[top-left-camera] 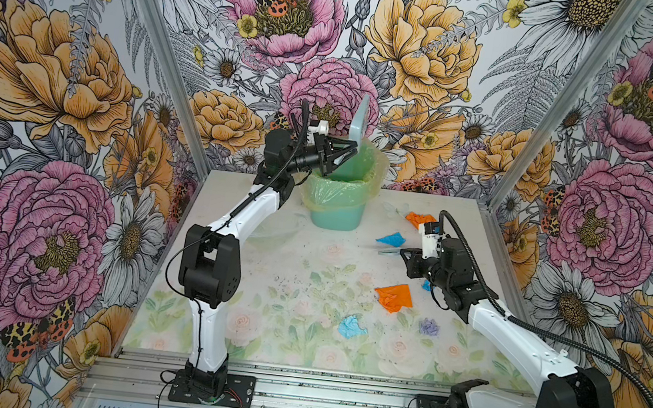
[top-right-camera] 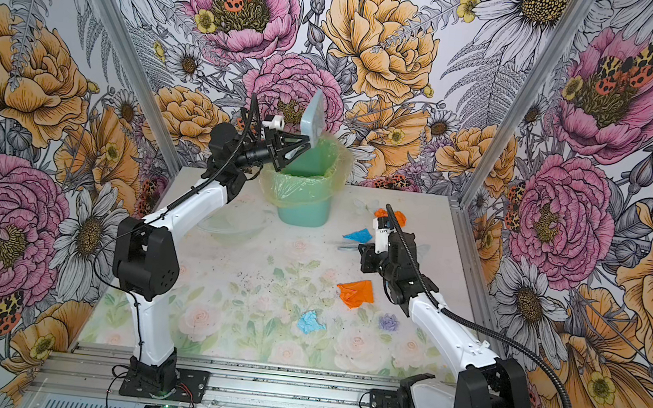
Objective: Sweep away the paper scraps from the table
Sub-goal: 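Tilt the dustpan over the bin with the left gripper to dump the scrap, then lower the dustpan while the right gripper moves the brush toward the blue scrap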
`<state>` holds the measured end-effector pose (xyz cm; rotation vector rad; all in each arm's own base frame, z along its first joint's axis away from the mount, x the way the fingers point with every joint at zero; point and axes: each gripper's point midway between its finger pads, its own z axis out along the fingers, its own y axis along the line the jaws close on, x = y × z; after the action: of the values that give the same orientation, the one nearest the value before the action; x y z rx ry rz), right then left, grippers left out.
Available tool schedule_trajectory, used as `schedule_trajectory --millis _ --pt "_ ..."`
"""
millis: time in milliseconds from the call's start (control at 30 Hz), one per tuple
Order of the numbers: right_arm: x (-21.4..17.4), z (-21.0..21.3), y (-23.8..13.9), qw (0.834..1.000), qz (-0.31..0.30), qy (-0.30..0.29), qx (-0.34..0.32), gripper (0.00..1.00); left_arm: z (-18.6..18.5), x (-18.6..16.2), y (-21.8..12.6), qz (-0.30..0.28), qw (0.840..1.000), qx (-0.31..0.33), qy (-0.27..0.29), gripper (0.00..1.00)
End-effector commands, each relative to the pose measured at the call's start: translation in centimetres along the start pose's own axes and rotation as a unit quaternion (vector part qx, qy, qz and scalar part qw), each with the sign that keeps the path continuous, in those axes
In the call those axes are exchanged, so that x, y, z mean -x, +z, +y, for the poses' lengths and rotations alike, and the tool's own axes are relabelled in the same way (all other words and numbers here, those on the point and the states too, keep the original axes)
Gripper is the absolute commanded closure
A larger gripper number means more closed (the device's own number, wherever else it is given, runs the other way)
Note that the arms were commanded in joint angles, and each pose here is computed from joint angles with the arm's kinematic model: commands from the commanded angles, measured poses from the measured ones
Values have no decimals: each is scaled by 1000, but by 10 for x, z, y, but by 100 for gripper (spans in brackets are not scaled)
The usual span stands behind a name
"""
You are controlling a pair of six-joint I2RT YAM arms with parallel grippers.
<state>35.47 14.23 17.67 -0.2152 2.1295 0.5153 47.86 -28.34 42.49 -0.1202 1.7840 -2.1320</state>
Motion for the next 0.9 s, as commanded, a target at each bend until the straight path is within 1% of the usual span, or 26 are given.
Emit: schedule_trajectory --millis 0,133,233,333,367,433,467,567,633,700,800,867 --pt "7 3 -4 1000 -13 6 7 100 -10 -4 -4 10 1000 -8 28 100" --pt "7 5 -5 1000 6 3 10 100 -8 -8 -3 12 999 9 51 100" --pt "5 13 -7 999 34 -2 27 100 -3 -13 -3 9 996 38 84 100" --pt "9 28 -12 997 49 0 63 100 11 -17 -6 3 988 97 121 100" --pt "10 36 -15 995 55 3 82 100 15 -19 -8 4 984 119 135 100" --pt "15 54 -22 989 66 13 128 100 19 -17 -17 -14 973 158 168 100" --pt "15 63 -25 985 79 23 154 100 13 -18 -24 -32 964 176 195 100" --pt "13 88 -36 965 127 59 220 100 14 -23 -34 -59 943 224 241 100" --pt "8 102 -43 947 165 86 263 100 16 -28 -36 -61 932 239 267 100" --pt "3 116 -50 924 194 118 307 100 22 -33 -41 -63 921 258 287 100" --pt "-13 131 -59 893 236 165 346 100 37 -39 -53 -69 901 297 310 100" --pt "-26 138 -67 880 259 181 356 100 47 -42 -62 -76 889 319 320 100"
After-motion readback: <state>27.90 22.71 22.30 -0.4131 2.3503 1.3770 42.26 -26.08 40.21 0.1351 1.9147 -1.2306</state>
